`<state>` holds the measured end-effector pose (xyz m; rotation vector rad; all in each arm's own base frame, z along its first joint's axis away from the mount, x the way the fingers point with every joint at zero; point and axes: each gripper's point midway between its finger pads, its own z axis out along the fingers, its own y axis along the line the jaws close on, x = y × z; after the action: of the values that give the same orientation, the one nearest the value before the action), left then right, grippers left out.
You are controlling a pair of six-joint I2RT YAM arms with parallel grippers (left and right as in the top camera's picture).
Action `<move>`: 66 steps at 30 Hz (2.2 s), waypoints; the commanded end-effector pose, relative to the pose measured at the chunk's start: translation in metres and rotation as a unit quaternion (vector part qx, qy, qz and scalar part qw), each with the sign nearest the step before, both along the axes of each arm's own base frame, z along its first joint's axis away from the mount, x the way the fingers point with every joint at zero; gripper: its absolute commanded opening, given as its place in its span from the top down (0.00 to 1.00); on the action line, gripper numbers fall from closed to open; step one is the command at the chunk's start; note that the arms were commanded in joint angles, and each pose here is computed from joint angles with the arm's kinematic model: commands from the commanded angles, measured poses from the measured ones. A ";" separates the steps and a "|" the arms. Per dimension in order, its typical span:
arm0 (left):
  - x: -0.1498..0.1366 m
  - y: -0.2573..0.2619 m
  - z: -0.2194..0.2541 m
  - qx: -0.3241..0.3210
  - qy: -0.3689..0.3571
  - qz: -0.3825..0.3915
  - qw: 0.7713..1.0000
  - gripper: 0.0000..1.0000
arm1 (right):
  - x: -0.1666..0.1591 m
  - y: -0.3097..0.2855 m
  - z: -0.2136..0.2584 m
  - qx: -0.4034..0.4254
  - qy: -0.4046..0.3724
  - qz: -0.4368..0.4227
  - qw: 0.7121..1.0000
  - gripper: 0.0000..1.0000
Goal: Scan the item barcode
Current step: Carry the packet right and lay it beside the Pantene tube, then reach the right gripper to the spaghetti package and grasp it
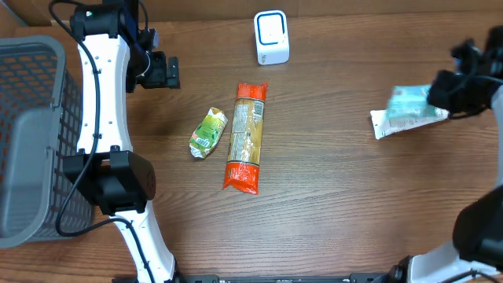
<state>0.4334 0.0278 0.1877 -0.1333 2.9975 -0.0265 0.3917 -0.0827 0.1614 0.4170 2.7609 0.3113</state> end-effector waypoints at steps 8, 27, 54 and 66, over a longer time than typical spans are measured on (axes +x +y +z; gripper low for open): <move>0.001 0.000 -0.004 0.002 0.005 -0.010 1.000 0.00 | -0.003 -0.013 -0.067 0.065 0.029 -0.064 0.995 0.65; 0.001 0.000 -0.004 0.002 0.005 -0.010 1.000 0.01 | 0.045 0.108 0.102 0.235 -0.109 0.096 0.961 0.00; 0.001 0.000 -0.004 0.002 0.005 -0.010 1.000 0.00 | -0.063 0.483 -0.073 0.180 -0.009 0.307 0.934 0.22; 0.001 0.000 -0.004 0.002 0.005 -0.010 1.000 0.00 | -0.091 0.481 -0.136 0.119 0.059 0.298 0.945 0.21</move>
<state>0.4334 0.0278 0.1877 -0.1339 2.9975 -0.0266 0.2992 0.4084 0.0415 -0.4372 2.8753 0.8910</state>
